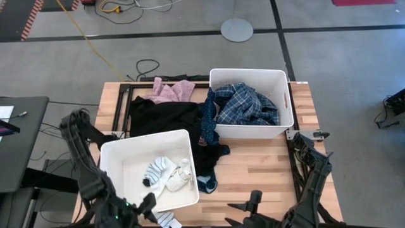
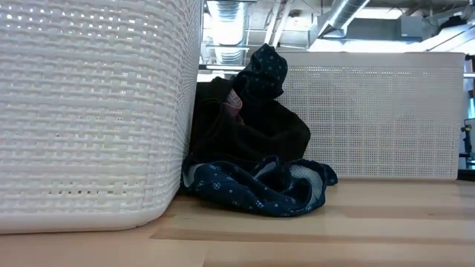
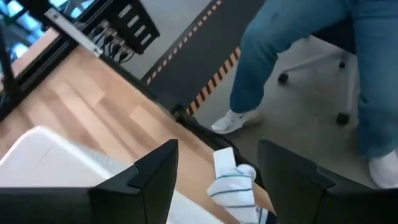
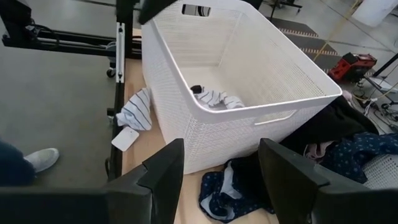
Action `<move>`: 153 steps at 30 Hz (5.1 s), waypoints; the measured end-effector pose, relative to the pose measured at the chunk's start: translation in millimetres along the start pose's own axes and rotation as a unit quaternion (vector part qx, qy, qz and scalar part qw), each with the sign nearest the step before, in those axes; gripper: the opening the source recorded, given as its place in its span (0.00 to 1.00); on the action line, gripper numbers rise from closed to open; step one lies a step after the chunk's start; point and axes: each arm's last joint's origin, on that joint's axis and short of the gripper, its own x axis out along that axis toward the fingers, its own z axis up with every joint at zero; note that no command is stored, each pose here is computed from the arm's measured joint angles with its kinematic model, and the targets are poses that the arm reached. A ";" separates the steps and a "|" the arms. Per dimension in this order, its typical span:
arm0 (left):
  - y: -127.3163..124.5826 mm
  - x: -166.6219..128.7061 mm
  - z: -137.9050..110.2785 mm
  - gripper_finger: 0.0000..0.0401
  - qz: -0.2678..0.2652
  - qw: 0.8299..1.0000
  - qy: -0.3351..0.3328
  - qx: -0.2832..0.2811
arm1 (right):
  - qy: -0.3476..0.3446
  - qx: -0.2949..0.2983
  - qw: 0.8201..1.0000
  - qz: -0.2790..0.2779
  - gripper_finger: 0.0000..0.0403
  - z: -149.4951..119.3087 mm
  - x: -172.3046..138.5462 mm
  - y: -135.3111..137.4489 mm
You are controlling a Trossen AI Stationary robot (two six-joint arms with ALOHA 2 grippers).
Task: Sort clothes
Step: Put the striped sock into the bottom laundry bin
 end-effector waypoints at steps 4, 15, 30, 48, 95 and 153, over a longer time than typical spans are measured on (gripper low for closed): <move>-9.9 11.5 7.5 0.54 -0.009 0.999 0.011 0.036 | 0.001 0.002 1.000 -0.002 0.55 0.9 2.4 -1.1; -20.1 35.4 19.6 0.54 -0.016 0.994 0.066 0.086 | 0.003 0.002 1.000 -0.005 0.55 1.5 4.7 -2.2; -12.9 18.5 22.7 0.54 0.026 0.976 0.195 0.098 | 0.007 -0.006 1.000 -0.008 0.55 -3.3 7.2 -0.3; -34.2 24.0 26.4 0.54 -0.014 0.986 0.148 0.073 | 0.063 0.003 0.998 -0.014 0.55 -22.4 47.1 1.3; -10.1 6.4 26.7 0.54 0.040 0.977 0.203 0.053 | 0.063 0.017 0.997 0.041 0.55 -16.5 46.4 10.5; 22.2 -130.8 39.3 0.54 0.253 0.960 0.060 -0.098 | -0.035 0.142 0.978 0.147 0.48 -110.5 284.7 91.7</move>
